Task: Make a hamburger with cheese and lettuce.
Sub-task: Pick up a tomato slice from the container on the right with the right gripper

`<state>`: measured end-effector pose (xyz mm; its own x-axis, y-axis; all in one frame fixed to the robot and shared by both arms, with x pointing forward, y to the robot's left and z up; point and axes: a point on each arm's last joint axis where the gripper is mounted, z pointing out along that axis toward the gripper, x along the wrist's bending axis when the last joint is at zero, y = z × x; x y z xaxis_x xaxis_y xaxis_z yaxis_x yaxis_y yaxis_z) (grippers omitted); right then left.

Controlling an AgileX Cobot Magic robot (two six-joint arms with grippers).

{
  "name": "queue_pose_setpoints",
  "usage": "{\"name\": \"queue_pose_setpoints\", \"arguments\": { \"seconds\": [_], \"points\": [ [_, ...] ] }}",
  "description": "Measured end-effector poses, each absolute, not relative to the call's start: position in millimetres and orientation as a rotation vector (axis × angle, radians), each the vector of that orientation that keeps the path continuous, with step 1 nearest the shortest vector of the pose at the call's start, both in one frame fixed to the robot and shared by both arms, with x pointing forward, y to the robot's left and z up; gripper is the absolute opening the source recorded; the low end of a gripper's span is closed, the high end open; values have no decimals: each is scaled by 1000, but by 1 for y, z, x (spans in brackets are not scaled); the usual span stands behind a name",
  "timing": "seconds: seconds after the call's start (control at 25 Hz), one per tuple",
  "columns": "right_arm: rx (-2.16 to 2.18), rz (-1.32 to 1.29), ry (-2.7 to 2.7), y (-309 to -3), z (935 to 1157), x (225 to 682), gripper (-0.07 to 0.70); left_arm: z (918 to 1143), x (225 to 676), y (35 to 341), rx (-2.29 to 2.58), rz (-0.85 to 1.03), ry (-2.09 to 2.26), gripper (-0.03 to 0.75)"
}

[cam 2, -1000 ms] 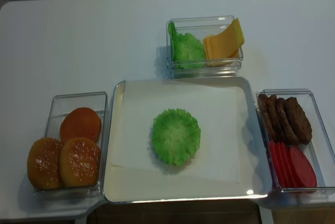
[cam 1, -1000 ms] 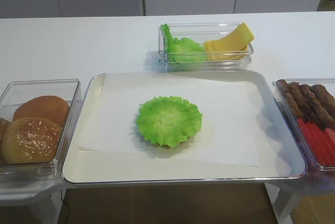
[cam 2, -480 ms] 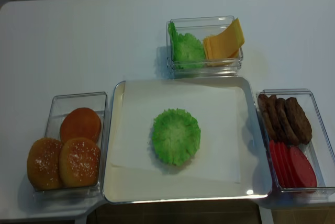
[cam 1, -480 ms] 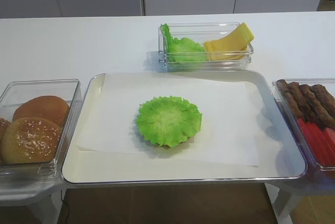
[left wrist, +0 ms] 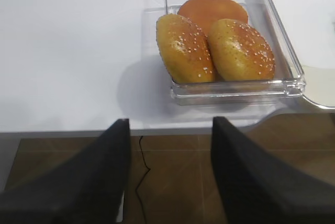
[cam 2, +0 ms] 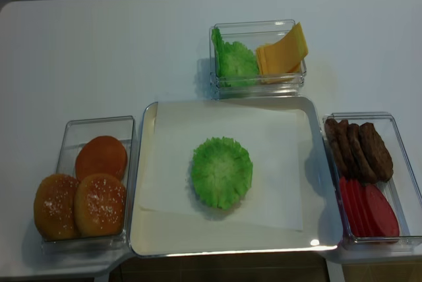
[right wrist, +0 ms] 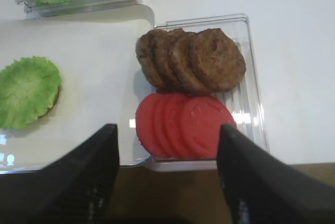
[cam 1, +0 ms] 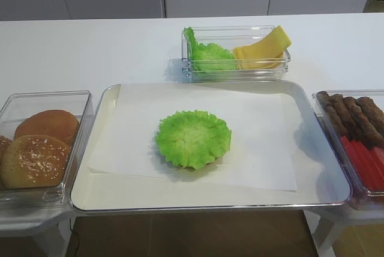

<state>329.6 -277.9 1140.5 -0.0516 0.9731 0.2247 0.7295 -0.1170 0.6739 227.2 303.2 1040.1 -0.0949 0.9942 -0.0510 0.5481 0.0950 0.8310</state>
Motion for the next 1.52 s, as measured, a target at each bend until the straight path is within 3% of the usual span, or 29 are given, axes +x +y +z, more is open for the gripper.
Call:
{"name": "queue_pose_setpoints", "arguments": {
  "seconds": [0.44,1.16,1.36,1.52],
  "points": [
    [1904,777,2010,-255,1137,390,440,1040,227,303,1524,872,1724,369],
    [1812,230,2280,-186,1065,443,408,1040,227,303,1524,872,1724,370],
    [1820,128,2270,-180,1050,452,397,1040,227,303,1524,872,1724,369],
    [1813,75,2266,-179,1042,457,343,1040,227,303,1524,872,1724,369]
  ]
}}
